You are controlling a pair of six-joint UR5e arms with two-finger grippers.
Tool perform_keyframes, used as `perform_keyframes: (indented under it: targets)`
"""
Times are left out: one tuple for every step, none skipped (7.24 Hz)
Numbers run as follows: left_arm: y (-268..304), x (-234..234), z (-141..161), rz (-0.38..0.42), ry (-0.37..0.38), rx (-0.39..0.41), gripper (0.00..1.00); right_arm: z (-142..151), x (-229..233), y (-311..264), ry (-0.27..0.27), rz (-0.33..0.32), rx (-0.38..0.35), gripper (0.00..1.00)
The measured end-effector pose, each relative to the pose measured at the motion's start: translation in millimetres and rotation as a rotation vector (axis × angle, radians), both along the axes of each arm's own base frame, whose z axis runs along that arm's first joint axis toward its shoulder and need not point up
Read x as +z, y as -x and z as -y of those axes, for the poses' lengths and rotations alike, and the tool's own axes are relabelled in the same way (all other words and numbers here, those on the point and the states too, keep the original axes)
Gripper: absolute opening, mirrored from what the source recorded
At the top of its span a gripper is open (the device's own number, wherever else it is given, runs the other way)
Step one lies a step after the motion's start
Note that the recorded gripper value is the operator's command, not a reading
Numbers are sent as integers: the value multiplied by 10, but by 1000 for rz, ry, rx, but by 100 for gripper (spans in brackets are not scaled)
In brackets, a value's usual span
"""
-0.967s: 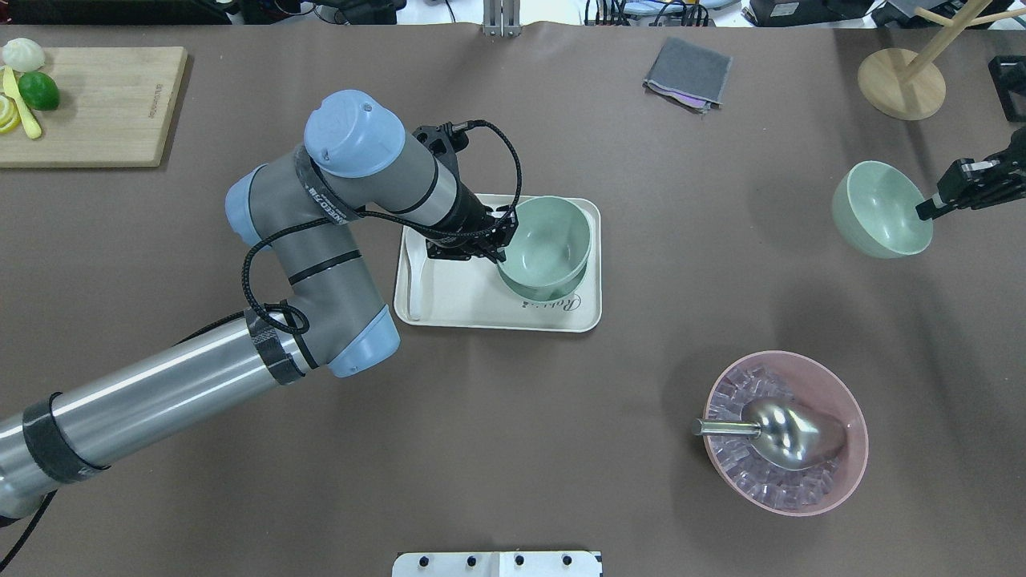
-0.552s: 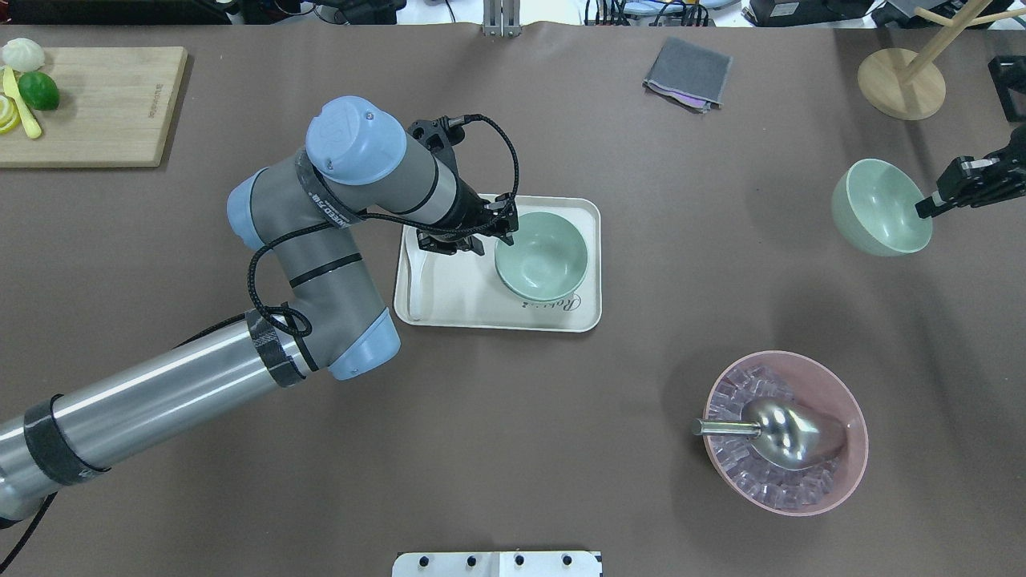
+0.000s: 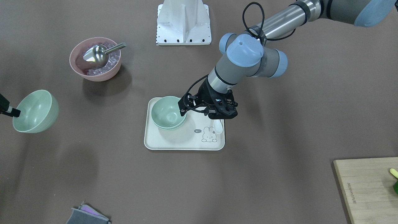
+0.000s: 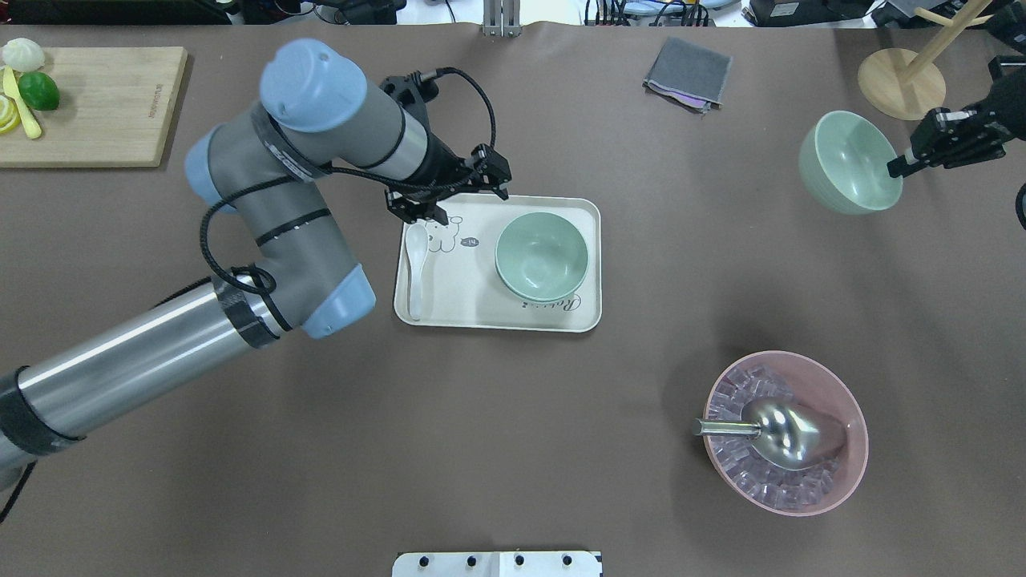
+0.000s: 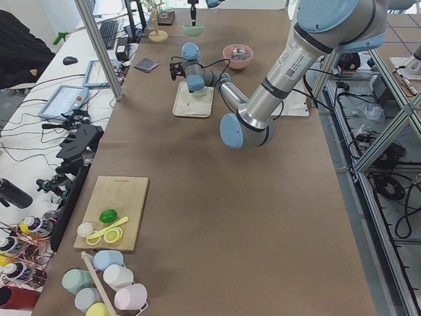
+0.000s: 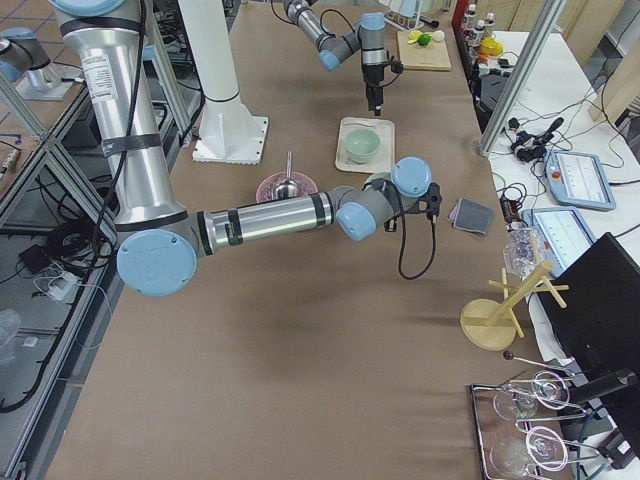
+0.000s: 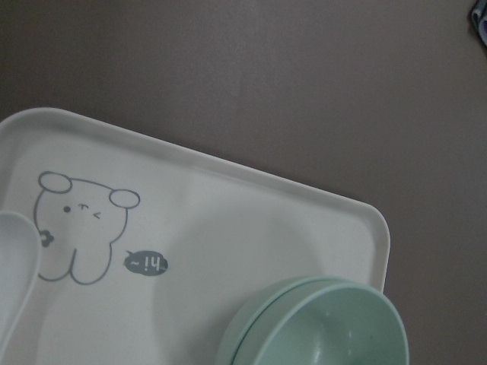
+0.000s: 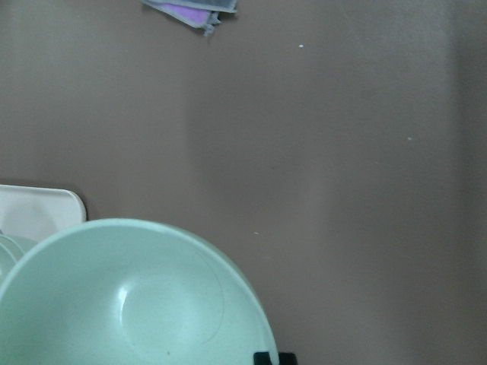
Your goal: Stack green bowls together
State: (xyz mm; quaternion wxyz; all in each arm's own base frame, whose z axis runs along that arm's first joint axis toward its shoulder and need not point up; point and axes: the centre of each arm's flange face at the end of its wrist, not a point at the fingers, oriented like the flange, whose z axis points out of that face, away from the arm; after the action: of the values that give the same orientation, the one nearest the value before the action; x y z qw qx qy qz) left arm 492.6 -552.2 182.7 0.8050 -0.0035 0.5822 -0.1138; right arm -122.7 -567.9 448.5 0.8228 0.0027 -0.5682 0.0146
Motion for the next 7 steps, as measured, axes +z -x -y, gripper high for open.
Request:
perform_keyframes:
  targets:
    - [365,116,163,-12,25,12,97,60,-367,196,25,19,6,0]
    - [751,257,266,-24,44,14,97,89,-709,506,43,29,-1,0]
    - [1129,427,286,-27,32,1,97,95,-1032,865,52,28,-6,0]
    - [1473,631,219,-16,-19,-11,97,41,-1313,1251,56,22,-6,0]
    - [1751,868,143,7,-77,-14,97,-78,-1554,1626,51,16,-6,0]
    - [1939,1083,112,34,-116,-14,97,-230,-1737,1991,48,7,-3,0]
    - [2037,1220,98,51,-133,-13,97,-380,-1828,2326,44,-9,5,0]
